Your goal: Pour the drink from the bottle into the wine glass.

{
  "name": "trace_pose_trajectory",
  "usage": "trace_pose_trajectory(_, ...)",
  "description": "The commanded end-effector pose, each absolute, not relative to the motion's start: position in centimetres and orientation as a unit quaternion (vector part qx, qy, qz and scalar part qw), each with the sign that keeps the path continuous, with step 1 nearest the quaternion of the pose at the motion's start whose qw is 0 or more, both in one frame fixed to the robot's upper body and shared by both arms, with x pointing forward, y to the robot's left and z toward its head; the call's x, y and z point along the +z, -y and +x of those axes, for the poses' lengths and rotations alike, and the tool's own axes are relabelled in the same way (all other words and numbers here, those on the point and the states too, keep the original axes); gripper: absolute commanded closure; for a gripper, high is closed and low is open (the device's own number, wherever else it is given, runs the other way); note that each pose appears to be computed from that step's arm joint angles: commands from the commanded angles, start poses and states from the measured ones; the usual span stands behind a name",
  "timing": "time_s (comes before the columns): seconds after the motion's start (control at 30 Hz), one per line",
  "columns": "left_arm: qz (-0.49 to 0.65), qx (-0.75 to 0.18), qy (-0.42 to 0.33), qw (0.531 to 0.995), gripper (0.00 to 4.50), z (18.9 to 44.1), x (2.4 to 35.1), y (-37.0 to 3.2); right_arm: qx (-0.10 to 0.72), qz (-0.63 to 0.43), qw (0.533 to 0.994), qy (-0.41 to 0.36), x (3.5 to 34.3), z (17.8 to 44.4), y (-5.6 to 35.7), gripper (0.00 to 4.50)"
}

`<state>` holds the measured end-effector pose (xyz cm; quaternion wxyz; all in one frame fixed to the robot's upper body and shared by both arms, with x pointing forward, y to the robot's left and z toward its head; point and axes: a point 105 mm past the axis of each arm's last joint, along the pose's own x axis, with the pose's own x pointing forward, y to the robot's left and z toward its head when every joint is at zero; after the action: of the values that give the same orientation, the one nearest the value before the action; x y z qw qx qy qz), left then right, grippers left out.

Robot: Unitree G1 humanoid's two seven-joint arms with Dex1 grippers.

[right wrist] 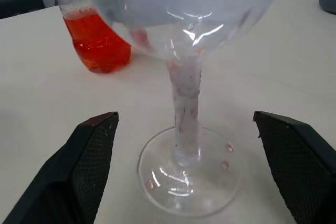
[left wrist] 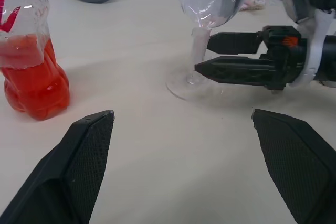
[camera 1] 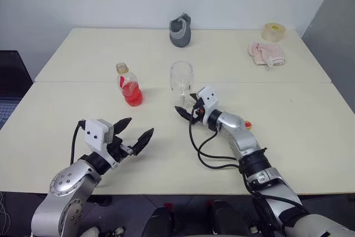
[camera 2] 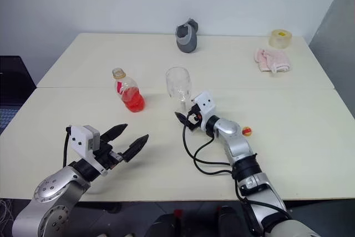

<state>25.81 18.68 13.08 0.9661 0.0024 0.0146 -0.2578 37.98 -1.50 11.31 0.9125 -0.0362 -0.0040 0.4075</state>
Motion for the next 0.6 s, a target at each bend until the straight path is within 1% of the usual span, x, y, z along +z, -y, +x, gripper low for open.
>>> trace_pose_trajectory(0.03, -0.003, -0.230, -0.001, 0.973, 0.00, 26.6, 13.4, -19.1, 0.421, -0.025, 0.905, 0.045, 13.9, 36.5, 2.5, 0.04)
trace_pose_trajectory(0.3, -0.001, -0.193, 0.005, 0.981, 0.00, 27.8, 13.2, -20.0, 0.436, -0.047, 0.898, 0.035, 15.2, 32.6, 5.8, 0.04)
trace_pose_trajectory(0.43, -0.005, -0.143, 0.017, 0.989, 0.00, 29.4, 13.0, -21.4, 0.453, -0.069, 0.888, 0.025, 15.6, 30.3, 7.2, 0.04)
trace_pose_trajectory(0.5, -0.006, -0.118, 0.029, 0.993, 0.00, 30.3, 13.0, -21.8, 0.468, -0.069, 0.881, 0.030, 16.3, 28.7, 7.7, 0.04)
trace_pose_trajectory(0.6, 0.002, -0.092, 0.043, 0.995, 0.00, 31.2, 13.1, -22.3, 0.488, -0.067, 0.869, 0.043, 17.5, 27.1, 7.9, 0.04)
